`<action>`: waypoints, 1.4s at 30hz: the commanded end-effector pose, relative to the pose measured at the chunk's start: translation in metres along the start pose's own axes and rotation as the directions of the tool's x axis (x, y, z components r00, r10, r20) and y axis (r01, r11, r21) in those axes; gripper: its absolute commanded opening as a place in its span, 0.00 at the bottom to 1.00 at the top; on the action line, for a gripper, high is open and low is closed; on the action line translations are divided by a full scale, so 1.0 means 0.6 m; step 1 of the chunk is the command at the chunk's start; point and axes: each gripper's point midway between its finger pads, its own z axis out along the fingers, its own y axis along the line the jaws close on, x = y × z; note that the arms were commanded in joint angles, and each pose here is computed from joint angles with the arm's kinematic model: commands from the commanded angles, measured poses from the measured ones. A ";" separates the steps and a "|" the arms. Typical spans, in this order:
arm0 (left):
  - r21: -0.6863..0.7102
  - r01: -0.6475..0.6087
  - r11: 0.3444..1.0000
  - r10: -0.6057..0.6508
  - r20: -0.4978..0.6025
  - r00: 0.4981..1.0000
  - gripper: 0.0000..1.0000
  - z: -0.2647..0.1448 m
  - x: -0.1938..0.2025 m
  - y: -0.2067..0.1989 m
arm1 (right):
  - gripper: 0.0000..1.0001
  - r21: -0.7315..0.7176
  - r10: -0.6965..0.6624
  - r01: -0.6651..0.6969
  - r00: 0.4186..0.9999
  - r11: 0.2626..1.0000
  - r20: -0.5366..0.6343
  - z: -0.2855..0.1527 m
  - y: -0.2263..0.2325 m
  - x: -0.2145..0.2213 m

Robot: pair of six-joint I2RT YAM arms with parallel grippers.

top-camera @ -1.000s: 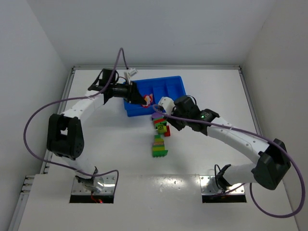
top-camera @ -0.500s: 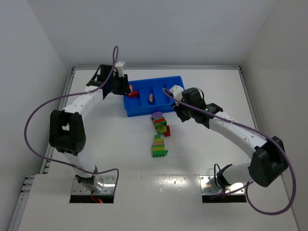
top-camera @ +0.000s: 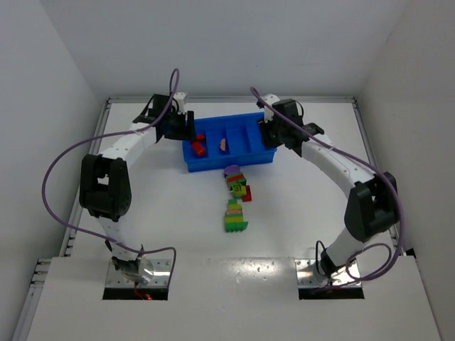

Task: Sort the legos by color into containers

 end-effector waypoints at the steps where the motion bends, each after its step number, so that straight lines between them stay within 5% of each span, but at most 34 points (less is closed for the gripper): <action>1: 0.030 -0.014 0.999 0.012 0.060 0.998 0.67 -0.023 -0.039 -0.021 | 0.00 0.016 0.055 -0.056 0.997 0.998 0.053 0.031 -0.022 -0.047; 7: 0.086 0.019 0.996 -0.034 0.169 0.985 0.67 -0.100 -0.064 -0.055 | 0.00 0.003 0.096 -0.096 0.994 0.995 0.054 0.094 -0.055 -0.082; 12: 0.199 -0.071 0.977 0.015 0.269 0.963 0.68 -0.196 -0.087 -0.097 | 0.06 -0.012 0.113 -0.113 0.994 0.994 0.003 0.153 -0.056 -0.065; 14: 0.190 -0.085 0.978 0.025 0.299 0.954 0.90 -0.220 -0.089 -0.095 | 0.10 -0.011 0.101 -0.101 0.995 0.995 0.009 0.163 -0.059 -0.073; 17: 0.168 -0.136 0.976 0.070 0.353 0.933 0.99 -0.257 -0.096 -0.094 | 0.25 -0.011 0.091 -0.091 0.996 0.996 0.020 0.179 -0.060 -0.078; 21: 0.171 -0.146 0.975 0.074 0.368 0.927 1.00 -0.276 -0.087 -0.090 | 0.40 -0.002 0.092 -0.092 0.996 0.996 0.004 0.199 -0.063 -0.069; 25: 0.173 -0.111 0.979 0.039 0.376 0.926 1.00 -0.290 -0.077 -0.070 | 0.65 0.037 0.092 -0.092 0.996 0.995 -0.009 0.209 -0.074 -0.061; 28: 0.223 -0.128 0.966 0.035 0.380 0.924 1.00 -0.295 -0.064 -0.076 | 0.67 0.030 0.086 -0.086 0.996 0.996 0.002 0.208 -0.066 -0.070; 32: 0.315 -0.204 0.927 0.077 0.372 0.925 1.00 -0.296 -0.040 -0.097 | 0.69 -0.004 0.067 -0.067 0.998 0.998 0.018 0.172 -0.057 -0.075; 37: 0.414 -0.270 0.869 0.117 0.358 0.926 1.00 -0.303 0.005 -0.125 | 0.69 -0.229 -0.018 0.046 0.992 0.972 0.122 0.057 0.010 -0.090; 42: 0.398 -0.290 0.870 0.141 0.362 0.921 1.00 -0.304 0.027 -0.122 | 0.67 -0.460 -0.169 0.220 0.974 0.860 0.148 -0.040 0.095 -0.002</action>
